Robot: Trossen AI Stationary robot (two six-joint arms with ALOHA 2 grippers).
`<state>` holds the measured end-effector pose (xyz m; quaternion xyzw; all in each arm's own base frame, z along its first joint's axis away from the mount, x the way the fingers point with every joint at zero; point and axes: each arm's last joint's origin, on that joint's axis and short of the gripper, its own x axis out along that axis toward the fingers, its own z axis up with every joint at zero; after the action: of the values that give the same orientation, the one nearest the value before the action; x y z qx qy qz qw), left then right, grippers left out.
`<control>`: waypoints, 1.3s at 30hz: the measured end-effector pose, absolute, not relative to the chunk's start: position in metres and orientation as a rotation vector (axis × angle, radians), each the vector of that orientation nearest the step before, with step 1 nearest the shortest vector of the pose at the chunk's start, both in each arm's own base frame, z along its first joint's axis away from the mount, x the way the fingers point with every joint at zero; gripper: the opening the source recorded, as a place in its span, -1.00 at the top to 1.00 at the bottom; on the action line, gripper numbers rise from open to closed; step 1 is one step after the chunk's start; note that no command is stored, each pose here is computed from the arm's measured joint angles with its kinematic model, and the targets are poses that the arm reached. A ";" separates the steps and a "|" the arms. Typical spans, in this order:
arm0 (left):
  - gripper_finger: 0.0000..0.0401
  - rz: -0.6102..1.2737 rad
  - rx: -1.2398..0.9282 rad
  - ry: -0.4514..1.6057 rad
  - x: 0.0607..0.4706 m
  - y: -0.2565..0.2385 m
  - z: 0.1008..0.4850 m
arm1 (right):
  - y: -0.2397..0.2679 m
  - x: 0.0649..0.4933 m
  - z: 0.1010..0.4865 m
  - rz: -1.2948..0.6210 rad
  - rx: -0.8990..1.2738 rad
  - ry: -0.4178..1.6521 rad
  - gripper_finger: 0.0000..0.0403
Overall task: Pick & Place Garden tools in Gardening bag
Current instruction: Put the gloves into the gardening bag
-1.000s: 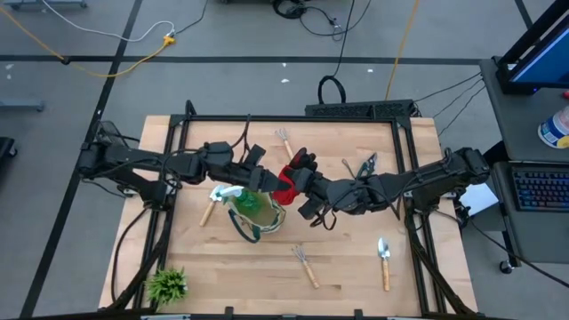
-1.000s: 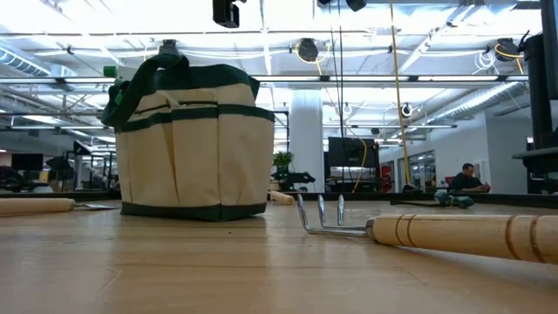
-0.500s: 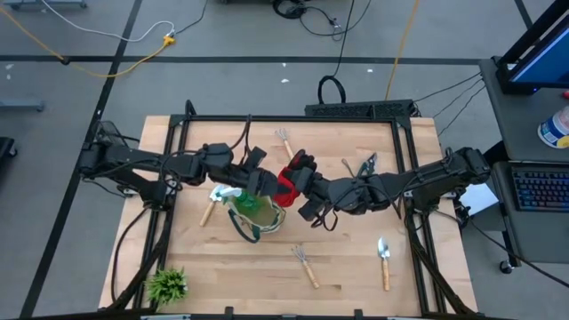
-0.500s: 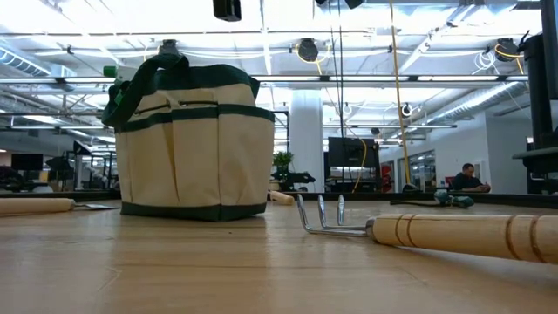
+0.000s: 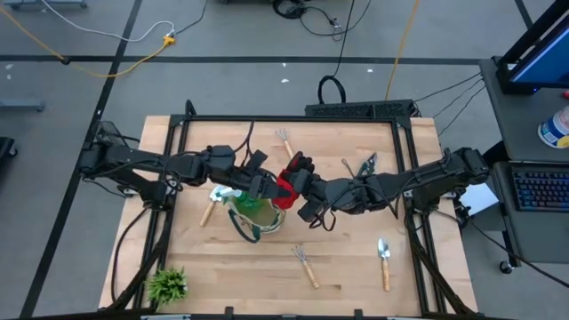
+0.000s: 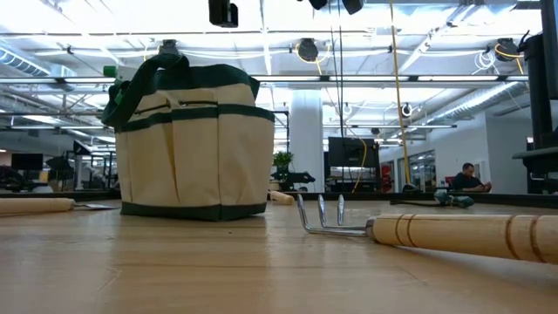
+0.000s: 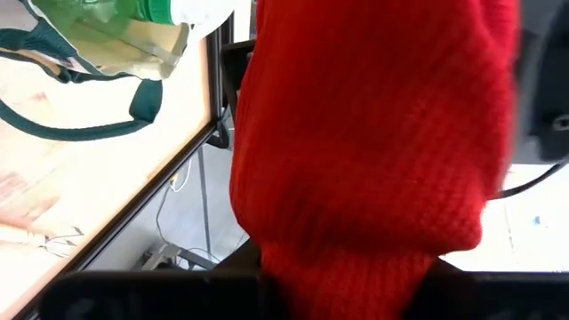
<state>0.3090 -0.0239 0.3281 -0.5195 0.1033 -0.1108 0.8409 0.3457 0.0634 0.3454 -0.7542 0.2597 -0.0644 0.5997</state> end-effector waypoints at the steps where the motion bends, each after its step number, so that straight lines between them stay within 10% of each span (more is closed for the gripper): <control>1: 0.19 -0.233 -1.099 0.225 0.309 -0.024 0.328 | 0.064 0.346 0.345 -0.145 -1.749 0.599 0.74; 7: 0.74 -0.246 -1.091 0.249 0.309 -0.024 0.326 | 0.064 0.346 0.346 -0.141 -1.747 0.585 0.71; 39: 0.74 -0.137 -0.962 0.257 0.306 0.007 0.320 | 0.115 0.322 0.349 -0.473 -1.547 0.705 0.26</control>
<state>0.3063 0.0069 0.3204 -0.4609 0.1231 -0.0656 0.8764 0.3218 0.1151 0.3490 -0.6770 0.3084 -0.2069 0.6354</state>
